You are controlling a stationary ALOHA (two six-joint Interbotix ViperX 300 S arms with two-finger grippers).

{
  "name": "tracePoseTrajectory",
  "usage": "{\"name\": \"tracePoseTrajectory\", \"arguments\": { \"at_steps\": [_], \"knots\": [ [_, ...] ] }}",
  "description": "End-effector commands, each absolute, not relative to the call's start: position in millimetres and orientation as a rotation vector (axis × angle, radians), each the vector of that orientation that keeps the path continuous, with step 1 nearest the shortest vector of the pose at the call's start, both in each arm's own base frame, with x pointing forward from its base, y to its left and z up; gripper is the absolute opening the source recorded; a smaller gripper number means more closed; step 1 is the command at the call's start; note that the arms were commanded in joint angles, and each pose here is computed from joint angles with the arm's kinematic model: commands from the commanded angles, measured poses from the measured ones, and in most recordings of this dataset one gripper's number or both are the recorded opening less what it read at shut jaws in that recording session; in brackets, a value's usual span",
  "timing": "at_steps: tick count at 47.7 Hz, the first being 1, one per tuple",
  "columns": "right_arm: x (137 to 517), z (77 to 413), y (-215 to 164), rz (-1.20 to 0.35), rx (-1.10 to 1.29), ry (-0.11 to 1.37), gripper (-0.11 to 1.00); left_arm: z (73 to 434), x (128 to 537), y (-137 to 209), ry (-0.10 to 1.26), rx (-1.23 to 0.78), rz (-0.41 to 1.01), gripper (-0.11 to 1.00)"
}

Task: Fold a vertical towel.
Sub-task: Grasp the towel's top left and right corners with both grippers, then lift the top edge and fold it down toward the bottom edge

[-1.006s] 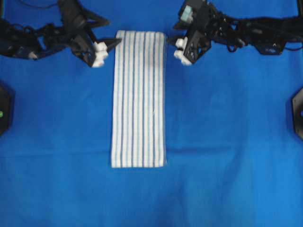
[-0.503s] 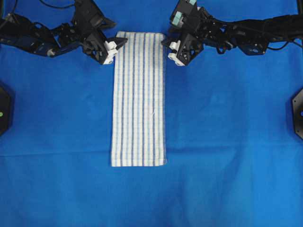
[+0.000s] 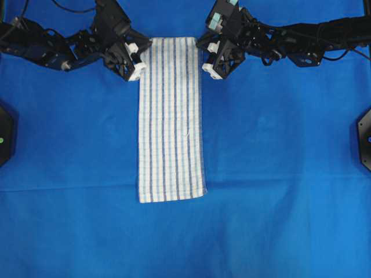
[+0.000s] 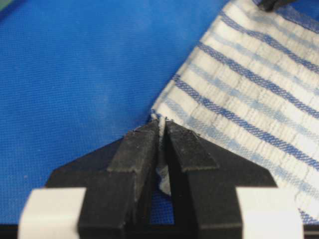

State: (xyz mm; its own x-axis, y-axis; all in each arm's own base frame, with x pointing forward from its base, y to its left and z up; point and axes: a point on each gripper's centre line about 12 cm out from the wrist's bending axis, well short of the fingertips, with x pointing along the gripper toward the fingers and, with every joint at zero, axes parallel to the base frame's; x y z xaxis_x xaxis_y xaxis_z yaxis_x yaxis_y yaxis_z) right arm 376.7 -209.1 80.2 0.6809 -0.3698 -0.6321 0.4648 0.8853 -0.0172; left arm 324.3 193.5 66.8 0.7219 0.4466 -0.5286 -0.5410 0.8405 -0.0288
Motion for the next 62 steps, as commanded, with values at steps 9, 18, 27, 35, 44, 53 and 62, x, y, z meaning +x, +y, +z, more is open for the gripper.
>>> {"name": "tracePoseTrajectory", "arguments": {
  "at_steps": [9, 18, 27, 35, 44, 53, 62],
  "knots": [
    [375.1, 88.0, -213.7, -0.486, 0.159, 0.659, 0.10, 78.6, 333.9, 195.6, 0.495, -0.168, 0.539, 0.04],
    [371.6, 109.7, -214.9, -0.498, 0.154, 0.612, 0.10, 95.8, 337.2, 204.3, 0.449, -0.155, 0.554, 0.04],
    [357.2, 131.1, -226.0, -0.539, 0.154, 0.568, 0.10, 118.6, 344.3, 214.3, 0.423, -0.088, 0.553, 0.04],
    [349.5, 138.5, -241.1, -0.577, 0.154, 0.550, 0.10, 123.7, 349.5, 227.0, 0.454, -0.060, 0.561, 0.04],
    [349.4, 141.2, -243.4, -0.582, 0.153, 0.543, 0.10, 128.5, 350.5, 230.6, 0.471, -0.050, 0.561, 0.04],
    [347.1, 154.7, -240.2, -0.580, 0.142, 0.515, 0.10, 151.3, 345.7, 226.5, 0.453, -0.027, 0.557, 0.04],
    [344.0, 186.3, -228.7, -0.565, 0.113, 0.453, 0.10, 179.8, 339.7, 213.5, 0.441, -0.005, 0.535, 0.04]
  ]
}}
